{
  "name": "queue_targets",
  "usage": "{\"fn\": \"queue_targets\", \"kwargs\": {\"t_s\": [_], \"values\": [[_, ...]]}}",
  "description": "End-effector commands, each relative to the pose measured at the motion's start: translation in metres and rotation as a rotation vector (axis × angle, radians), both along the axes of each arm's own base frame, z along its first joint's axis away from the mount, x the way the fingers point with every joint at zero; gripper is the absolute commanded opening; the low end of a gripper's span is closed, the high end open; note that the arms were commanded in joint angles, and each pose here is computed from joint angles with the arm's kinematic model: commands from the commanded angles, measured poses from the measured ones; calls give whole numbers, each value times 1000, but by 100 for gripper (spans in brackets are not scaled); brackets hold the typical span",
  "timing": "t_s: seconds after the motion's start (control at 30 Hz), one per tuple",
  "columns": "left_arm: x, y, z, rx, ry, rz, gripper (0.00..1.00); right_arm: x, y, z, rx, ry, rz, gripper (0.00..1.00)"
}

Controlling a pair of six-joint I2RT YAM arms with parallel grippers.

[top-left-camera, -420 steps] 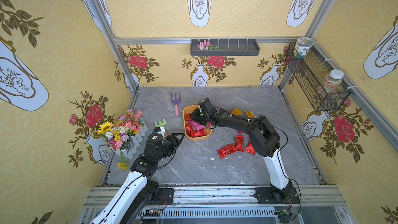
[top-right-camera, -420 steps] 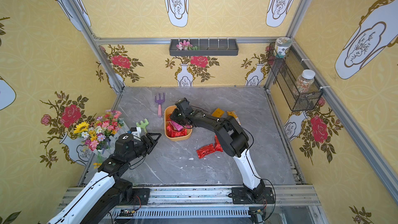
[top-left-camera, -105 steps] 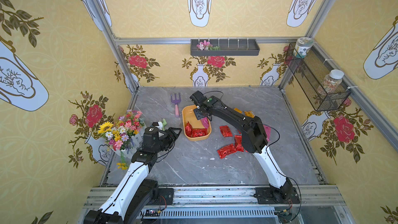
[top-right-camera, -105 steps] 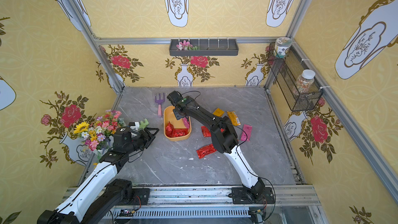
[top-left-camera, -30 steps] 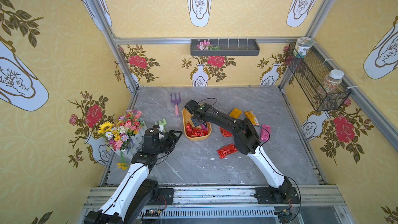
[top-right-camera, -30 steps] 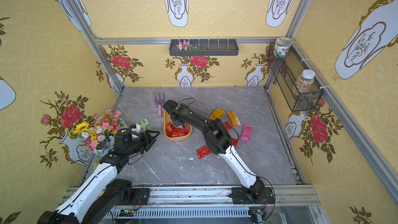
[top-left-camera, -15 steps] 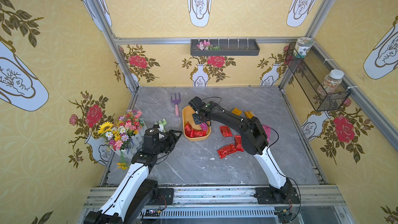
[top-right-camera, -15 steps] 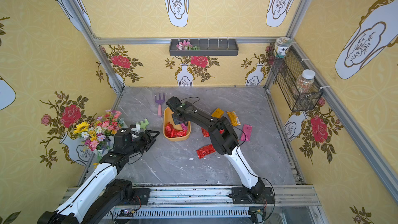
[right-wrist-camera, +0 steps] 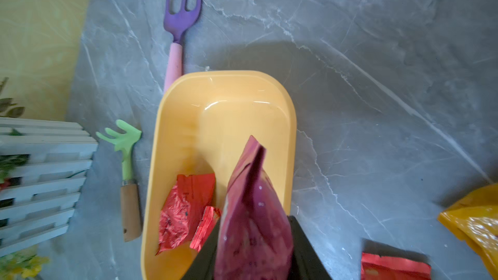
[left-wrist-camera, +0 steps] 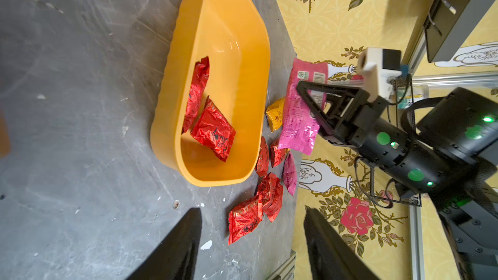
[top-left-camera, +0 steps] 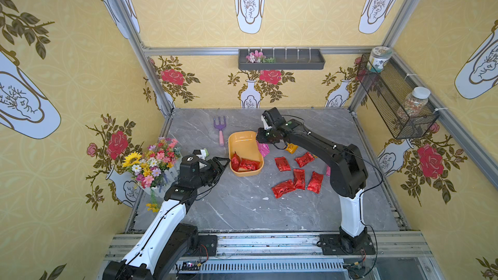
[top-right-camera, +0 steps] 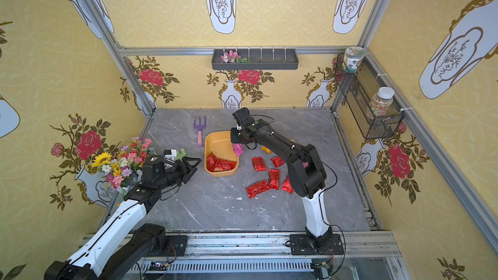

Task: Take the tea bags out of the storage box
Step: Place the tea bag at the center of the board.

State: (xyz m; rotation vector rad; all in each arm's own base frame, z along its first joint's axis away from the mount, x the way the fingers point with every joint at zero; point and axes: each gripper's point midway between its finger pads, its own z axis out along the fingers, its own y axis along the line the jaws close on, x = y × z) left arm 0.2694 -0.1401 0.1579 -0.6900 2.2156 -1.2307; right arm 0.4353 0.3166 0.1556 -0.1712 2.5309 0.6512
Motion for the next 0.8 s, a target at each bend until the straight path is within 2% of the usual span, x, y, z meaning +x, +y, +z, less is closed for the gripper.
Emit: {"fn": "queue_targets", "kwargs": {"t_s": [0.0, 0.1, 0.27, 0.53, 0.77], "values": [[6, -10, 6, -2, -28, -16, 66, 11, -10, 22, 108, -33, -33, 37], [8, -23, 7, -1, -26, -45, 66, 20, -31, 14, 104, -16, -71, 38], [7, -38, 9, -2, -28, -74, 65, 37, -51, -22, 84, 38, -111, 38], [-3, -36, 12, -19, -42, -69, 65, 59, -65, -81, 31, 111, -154, 38], [-6, -34, 9, -16, -31, -65, 65, 59, -67, -115, 11, 174, -140, 41]]}}
